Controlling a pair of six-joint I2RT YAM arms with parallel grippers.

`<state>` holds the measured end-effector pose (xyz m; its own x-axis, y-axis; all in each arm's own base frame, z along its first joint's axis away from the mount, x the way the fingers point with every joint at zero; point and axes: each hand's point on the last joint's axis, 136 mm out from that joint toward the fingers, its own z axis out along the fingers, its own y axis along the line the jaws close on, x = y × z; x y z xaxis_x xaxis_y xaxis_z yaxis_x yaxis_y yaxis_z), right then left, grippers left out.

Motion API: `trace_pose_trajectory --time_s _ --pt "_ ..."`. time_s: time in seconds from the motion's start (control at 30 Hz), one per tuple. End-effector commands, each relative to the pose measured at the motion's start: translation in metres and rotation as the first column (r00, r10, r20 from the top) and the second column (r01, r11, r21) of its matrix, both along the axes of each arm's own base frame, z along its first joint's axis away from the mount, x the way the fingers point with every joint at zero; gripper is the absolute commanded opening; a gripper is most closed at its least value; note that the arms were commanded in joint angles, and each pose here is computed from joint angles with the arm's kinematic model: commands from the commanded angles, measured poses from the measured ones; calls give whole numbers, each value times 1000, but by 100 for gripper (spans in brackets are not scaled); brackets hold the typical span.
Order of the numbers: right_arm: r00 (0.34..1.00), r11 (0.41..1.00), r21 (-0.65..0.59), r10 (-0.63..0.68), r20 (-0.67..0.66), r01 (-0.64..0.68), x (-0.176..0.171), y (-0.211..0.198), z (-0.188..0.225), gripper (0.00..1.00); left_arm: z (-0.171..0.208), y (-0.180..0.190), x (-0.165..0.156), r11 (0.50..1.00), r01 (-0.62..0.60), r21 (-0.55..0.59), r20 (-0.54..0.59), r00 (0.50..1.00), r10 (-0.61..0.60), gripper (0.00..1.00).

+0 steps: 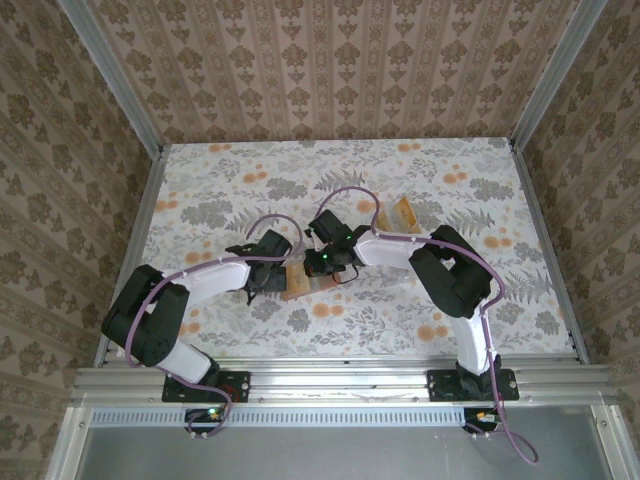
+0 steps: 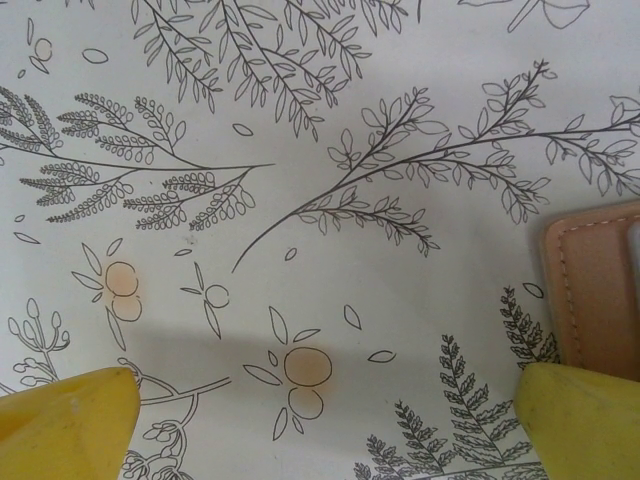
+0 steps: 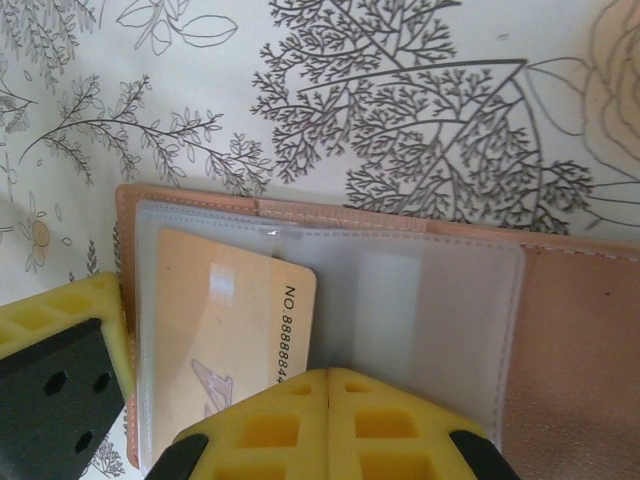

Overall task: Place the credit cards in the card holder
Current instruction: Insert the credit card into the card slot.

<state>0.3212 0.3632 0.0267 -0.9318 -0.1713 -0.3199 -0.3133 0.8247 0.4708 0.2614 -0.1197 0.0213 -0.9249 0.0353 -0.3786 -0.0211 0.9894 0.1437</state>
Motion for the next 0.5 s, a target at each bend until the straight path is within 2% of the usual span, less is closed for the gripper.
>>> trace_pose_trajectory --time_s 0.0,0.2,0.47 --pt "999 998 58 25 -20 -23 -5 19 5 1 -12 -3 6 1000 8 -2 -5 1000 -8 100" --pt "1000 998 55 24 -11 -23 -4 18 10 2 -4 -6 12 1000 22 -6 7 1000 -22 100" --pt "998 998 30 -50 25 49 7 -19 17 7 16 7 17 1000 -18 -23 33 999 18 100"
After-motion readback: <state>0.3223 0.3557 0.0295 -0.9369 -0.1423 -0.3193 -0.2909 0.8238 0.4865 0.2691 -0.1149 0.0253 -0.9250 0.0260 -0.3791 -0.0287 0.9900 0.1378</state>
